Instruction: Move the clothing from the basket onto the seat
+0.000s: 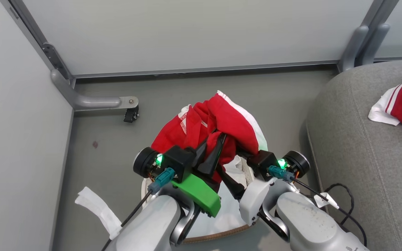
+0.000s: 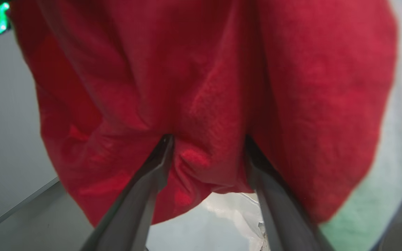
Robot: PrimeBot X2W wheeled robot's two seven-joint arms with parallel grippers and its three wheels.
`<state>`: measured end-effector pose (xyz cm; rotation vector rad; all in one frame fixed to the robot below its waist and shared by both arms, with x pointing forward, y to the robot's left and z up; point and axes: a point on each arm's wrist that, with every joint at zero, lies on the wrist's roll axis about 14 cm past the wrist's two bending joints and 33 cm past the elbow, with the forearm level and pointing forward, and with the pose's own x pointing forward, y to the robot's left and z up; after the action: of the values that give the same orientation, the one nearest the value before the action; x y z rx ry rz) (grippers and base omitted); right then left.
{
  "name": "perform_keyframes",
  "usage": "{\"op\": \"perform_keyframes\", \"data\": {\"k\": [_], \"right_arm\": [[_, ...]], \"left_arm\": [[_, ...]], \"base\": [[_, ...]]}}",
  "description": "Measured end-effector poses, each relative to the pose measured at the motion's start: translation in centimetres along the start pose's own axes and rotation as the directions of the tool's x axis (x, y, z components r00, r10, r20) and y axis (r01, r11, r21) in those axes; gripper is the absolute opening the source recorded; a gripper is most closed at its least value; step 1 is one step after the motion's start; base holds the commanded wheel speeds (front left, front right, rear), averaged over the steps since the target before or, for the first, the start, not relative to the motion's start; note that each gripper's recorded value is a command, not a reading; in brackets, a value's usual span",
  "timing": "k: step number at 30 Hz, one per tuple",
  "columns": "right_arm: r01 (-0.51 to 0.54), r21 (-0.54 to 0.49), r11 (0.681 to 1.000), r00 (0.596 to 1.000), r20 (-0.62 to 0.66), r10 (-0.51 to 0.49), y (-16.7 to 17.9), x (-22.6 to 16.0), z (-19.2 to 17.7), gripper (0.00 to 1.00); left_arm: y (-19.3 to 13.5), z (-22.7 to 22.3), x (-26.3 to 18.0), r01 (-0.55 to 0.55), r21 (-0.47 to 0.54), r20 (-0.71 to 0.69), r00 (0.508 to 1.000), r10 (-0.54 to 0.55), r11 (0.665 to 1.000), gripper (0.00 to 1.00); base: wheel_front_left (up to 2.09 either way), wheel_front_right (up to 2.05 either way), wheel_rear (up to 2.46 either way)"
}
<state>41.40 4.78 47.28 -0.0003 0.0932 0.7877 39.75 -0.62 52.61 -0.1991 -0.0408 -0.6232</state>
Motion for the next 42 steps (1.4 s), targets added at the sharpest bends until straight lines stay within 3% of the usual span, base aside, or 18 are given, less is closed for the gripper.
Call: {"op": "perform_keyframes", "data": {"k": [1,8,15,16,17,33,42], "right_arm": [[-0.005,0.002,1.0,1.0,-0.004,0.005,0.1,0.1,-0.1,0.0],[-0.012,0.027,1.0,1.0,0.004,0.012,0.3,0.7,-0.1,0.0],[0.042,0.055,0.998,0.999,-0.006,-0.041,-0.6,-0.7,-1.1,0.0],[0.06,0.055,0.997,0.998,0.007,-0.06,-1.0,-1.0,-0.9,0.0],[0.073,0.06,0.996,0.997,0.019,-0.074,-1.3,-1.2,-0.6,0.0],[0.296,0.124,0.947,0.936,0.161,-0.314,-6.4,-7.4,3.0,0.0],[0.481,0.144,0.865,0.847,0.18,-0.501,-10.1,-13.6,3.5,0.0]], "left_arm": [[0.0,0.1,0.0,-0.001,0.001,0.001,1.0,0.001,1.0,0.0],[1.2,-0.3,-0.3,-0.045,-0.012,-0.009,0.999,0.045,0.999,0.0],[2.1,-0.6,-0.1,-0.078,-0.003,-0.017,0.997,0.078,0.997,0.03],[2.4,-0.7,0.0,-0.086,0.0,-0.02,0.996,0.086,0.996,0.9],[2.6,-0.8,0.0,-0.093,0.002,-0.023,0.995,0.093,0.996,1.0],[2.0,-3.9,1.6,-0.058,0.016,-0.089,0.994,0.059,0.998,1.0],[-1.1,-5.5,4.5,0.06,-0.007,-0.111,0.992,-0.061,0.998,1.0]], "base": [[0.0,0.0,0.0],[0.0,0.0,0.0],[0.0,0.0,0.0],[0.0,0.0,0.0],[0.0,0.0,0.0],[0.0,0.0,0.0],[0.0,0.0,0.0]]}}
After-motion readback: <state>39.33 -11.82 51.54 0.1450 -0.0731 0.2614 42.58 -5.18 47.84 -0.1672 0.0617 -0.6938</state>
